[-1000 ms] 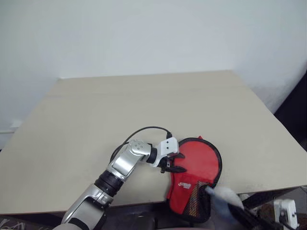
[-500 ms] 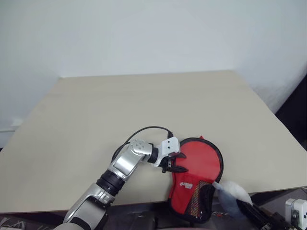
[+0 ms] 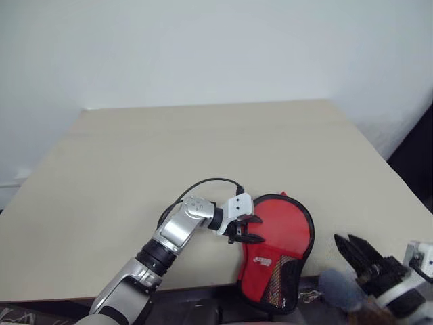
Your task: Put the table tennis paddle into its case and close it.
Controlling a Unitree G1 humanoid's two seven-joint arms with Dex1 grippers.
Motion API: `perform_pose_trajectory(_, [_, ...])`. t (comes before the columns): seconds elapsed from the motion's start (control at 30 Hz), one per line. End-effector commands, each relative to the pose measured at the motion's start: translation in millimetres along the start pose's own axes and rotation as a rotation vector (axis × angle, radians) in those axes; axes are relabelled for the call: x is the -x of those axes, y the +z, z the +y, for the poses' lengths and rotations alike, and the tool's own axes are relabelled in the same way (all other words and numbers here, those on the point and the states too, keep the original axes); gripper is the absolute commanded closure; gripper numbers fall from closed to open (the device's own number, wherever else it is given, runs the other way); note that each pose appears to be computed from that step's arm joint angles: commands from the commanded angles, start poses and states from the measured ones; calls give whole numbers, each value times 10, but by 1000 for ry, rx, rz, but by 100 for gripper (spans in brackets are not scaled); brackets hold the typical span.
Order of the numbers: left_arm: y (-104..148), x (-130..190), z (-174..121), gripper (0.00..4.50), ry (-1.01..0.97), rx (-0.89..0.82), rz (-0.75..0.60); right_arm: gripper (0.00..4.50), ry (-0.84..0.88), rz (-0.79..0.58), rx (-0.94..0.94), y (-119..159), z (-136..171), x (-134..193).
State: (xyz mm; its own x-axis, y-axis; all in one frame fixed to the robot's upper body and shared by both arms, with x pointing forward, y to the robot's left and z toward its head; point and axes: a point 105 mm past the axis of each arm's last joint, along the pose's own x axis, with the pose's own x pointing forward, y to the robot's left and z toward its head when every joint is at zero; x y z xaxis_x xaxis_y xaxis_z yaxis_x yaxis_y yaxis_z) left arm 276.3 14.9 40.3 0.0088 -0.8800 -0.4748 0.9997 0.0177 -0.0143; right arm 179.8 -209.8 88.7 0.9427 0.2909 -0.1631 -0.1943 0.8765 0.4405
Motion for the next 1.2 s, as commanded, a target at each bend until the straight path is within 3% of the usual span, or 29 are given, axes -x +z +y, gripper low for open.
perform_pose_trajectory(0.03, [-361,1,-14,173,24,91,122,178,-15,-39,0,80,-2,-80])
perform_pose_trajectory(0.3, [-199,77,117,173,77,90,16,178,-9,-214,6,503,-15,-167])
perform_pose_trajectory(0.63, [604,662,350,173,112,164,-289,178,149,-357,88,1171,226,-389])
perform_pose_trajectory(0.67, [628,730,343,173,121,160,-292,178,167,-337,98,1173,240,-437])
perform_pose_trajectory(0.77, [620,957,269,173,147,146,-262,178,224,-110,131,913,221,-653])
perform_pose_trajectory(0.9, [473,1218,114,173,194,180,-207,178,156,78,143,678,1,-965])
perform_pose_trajectory(1.2, [82,1488,-187,173,275,292,-112,178,166,334,194,265,-84,-1292])
